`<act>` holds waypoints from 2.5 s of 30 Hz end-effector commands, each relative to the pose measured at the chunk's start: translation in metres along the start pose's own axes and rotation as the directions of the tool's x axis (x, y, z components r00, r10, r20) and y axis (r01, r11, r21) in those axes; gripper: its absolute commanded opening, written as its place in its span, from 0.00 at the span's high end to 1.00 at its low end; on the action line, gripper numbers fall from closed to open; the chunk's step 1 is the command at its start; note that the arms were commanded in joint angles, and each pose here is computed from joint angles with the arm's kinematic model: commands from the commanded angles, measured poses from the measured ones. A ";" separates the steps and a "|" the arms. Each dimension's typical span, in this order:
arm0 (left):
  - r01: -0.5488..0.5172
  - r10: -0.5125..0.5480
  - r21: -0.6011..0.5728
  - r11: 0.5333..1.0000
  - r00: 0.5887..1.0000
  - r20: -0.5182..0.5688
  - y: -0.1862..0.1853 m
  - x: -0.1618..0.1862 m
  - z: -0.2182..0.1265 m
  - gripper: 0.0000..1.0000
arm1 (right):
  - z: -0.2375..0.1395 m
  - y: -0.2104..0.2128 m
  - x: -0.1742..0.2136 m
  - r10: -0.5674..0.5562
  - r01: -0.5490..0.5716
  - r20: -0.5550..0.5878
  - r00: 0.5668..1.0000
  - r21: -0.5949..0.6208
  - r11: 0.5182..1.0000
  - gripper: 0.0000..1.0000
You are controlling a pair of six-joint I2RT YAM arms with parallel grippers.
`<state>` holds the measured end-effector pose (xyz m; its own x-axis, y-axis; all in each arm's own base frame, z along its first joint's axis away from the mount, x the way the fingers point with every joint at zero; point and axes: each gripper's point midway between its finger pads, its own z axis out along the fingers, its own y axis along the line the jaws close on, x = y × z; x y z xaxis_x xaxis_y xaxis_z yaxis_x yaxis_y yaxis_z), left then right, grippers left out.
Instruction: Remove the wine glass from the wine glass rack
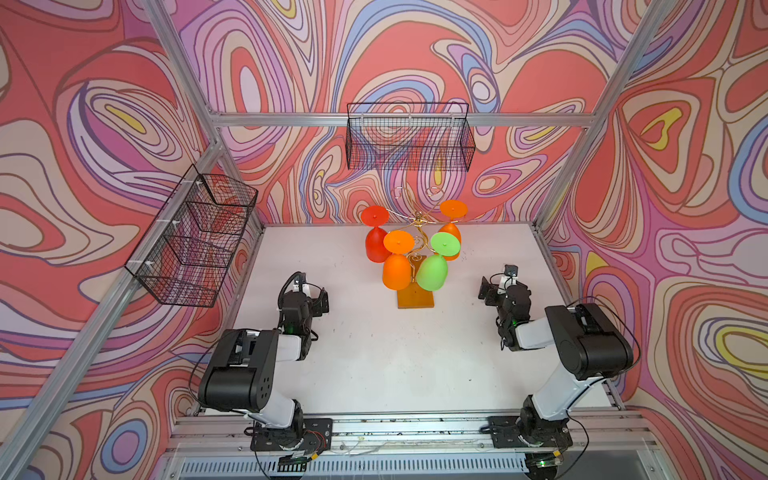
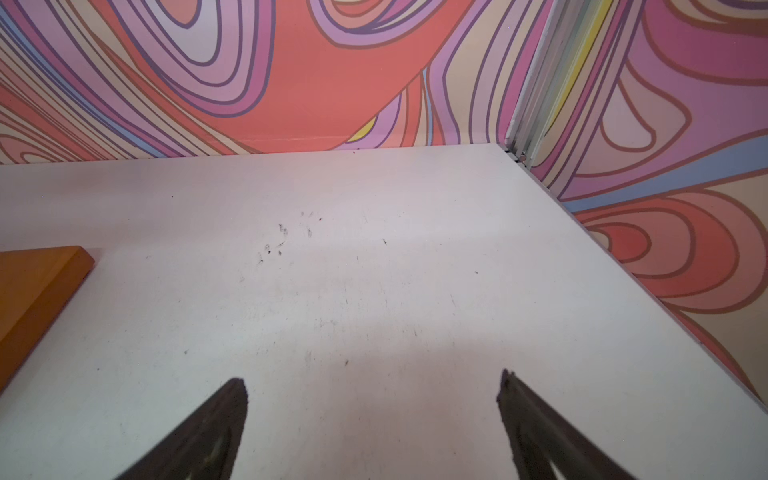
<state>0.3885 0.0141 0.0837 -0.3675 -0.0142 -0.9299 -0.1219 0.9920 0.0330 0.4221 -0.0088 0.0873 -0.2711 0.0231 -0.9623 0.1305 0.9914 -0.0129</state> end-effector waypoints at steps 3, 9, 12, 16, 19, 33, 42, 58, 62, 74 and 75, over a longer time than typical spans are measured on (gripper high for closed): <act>-0.004 0.004 0.004 1.000 1.000 0.014 0.000 -0.006 0.002 0.00 | 0.001 -0.004 -0.005 0.010 -0.010 0.008 1.000 0.016 1.000 0.01; -0.002 0.002 0.004 1.000 1.000 0.016 0.000 -0.006 0.002 0.00 | 0.001 -0.004 -0.005 0.010 -0.010 0.008 1.000 0.017 1.000 0.02; -0.003 0.003 0.004 1.000 1.000 0.016 0.000 -0.006 0.002 0.00 | 0.001 -0.004 -0.005 0.010 -0.010 0.008 1.000 0.018 1.000 0.01; -0.004 0.004 0.004 1.000 1.000 0.016 0.000 -0.006 0.002 0.00 | 0.001 -0.005 -0.005 0.012 -0.012 0.008 1.000 0.018 1.000 0.02; -0.005 0.005 0.006 1.000 1.000 0.016 0.000 -0.006 0.002 0.00 | 0.001 -0.005 -0.006 0.012 -0.012 0.009 1.000 0.018 1.000 0.02; -0.007 0.006 0.011 1.000 1.000 0.014 -0.001 -0.006 0.002 0.00 | 0.001 -0.004 -0.005 0.010 -0.010 0.006 1.000 0.015 1.000 0.02; -0.006 0.006 0.011 1.000 1.000 0.014 -0.001 -0.006 0.002 0.00 | 0.002 -0.004 -0.005 0.011 -0.011 0.005 1.000 0.015 1.000 0.02; -0.079 0.080 -0.033 0.996 0.996 0.035 -0.009 -0.056 -0.020 0.02 | -0.013 -0.005 -0.070 0.009 -0.009 0.012 1.000 0.020 1.000 0.01; -0.017 0.017 -0.001 1.000 0.990 0.143 -0.020 -0.111 -0.039 0.03 | -0.022 -0.007 -0.098 0.056 -0.057 0.011 0.998 0.032 0.998 0.02; 0.259 -0.317 0.245 0.934 0.917 0.240 -0.039 -0.214 -0.117 0.08 | -0.079 0.010 -0.158 0.368 -0.365 0.006 0.930 -0.124 0.923 0.03; 0.269 -0.333 0.274 0.924 0.915 0.227 -0.043 -0.218 -0.123 0.08 | -0.088 0.013 -0.165 0.389 -0.384 -0.002 0.921 -0.150 0.911 0.03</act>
<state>0.3691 -0.0267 0.3307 -0.0018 -0.2191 -0.9757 -0.0191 0.9755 -0.2190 0.4002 0.0017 0.2563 -0.1747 0.2928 -0.9401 0.1153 0.9543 0.2758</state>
